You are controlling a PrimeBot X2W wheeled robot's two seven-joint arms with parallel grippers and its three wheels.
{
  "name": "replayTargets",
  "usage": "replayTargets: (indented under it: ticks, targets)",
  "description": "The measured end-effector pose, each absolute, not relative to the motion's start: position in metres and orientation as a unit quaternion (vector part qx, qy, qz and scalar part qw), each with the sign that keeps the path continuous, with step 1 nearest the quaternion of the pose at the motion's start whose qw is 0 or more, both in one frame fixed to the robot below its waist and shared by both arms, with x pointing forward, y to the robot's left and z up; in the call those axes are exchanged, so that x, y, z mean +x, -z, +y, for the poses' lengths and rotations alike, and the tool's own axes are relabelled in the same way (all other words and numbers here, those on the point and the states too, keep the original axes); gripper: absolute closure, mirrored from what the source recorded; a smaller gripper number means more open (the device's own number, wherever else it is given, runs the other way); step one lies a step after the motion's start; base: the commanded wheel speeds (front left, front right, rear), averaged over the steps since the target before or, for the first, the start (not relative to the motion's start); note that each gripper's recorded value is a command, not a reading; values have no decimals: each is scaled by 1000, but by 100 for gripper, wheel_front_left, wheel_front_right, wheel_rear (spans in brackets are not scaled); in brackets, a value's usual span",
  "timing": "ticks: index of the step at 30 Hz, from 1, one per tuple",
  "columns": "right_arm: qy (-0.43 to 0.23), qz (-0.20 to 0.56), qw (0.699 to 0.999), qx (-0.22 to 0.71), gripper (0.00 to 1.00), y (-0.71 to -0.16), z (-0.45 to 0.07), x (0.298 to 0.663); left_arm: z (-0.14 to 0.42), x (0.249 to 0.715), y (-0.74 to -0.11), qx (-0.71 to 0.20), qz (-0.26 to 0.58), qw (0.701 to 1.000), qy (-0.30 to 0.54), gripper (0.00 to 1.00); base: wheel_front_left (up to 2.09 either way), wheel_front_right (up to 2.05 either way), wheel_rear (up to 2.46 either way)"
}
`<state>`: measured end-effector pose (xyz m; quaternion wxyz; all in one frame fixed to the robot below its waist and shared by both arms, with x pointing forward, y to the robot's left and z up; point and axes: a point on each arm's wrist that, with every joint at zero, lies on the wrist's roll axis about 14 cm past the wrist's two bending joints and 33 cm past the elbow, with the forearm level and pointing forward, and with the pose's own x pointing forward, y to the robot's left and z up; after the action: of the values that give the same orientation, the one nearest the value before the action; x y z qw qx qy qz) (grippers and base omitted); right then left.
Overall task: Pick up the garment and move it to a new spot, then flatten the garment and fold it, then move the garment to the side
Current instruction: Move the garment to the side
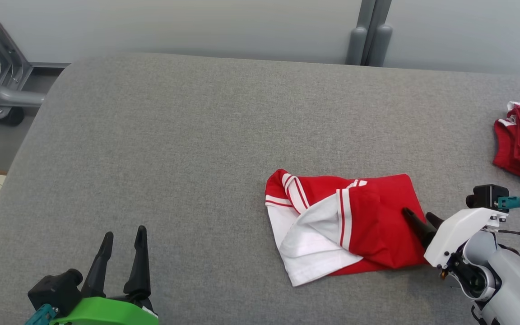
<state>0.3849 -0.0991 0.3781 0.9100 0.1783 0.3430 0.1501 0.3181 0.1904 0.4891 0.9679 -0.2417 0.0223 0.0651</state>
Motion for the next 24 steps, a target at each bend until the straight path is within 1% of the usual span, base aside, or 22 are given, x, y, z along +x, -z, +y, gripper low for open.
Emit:
replayTargets:
  ticks: [5,10,12,13,14,20,24]
  targets:
    - [-139,358,906,178,0,-368,-104,386,192,318,-485,-240,30,968,-69,0,0,0,0]
    - [-150,363,901,186,0,-367,-97,390,196,317,-483,-239,33,968,-76,0,0,0,0]
    - [-159,366,897,190,57,-367,-92,390,196,317,-483,-238,33,968,-77,0,0,0,0]
    - [-159,366,897,190,84,-367,-92,390,196,317,-483,-238,33,968,-77,0,0,0,0]
    - [-164,367,896,190,100,-367,-91,390,196,317,-483,-238,34,968,-77,0,0,0,0]
    - [-187,365,892,191,100,-371,-82,390,200,317,-483,-233,31,968,-82,0,0,0,0]
    - [-193,325,904,199,100,-393,-83,409,203,319,-485,-231,28,969,-84,0,0,0,0]
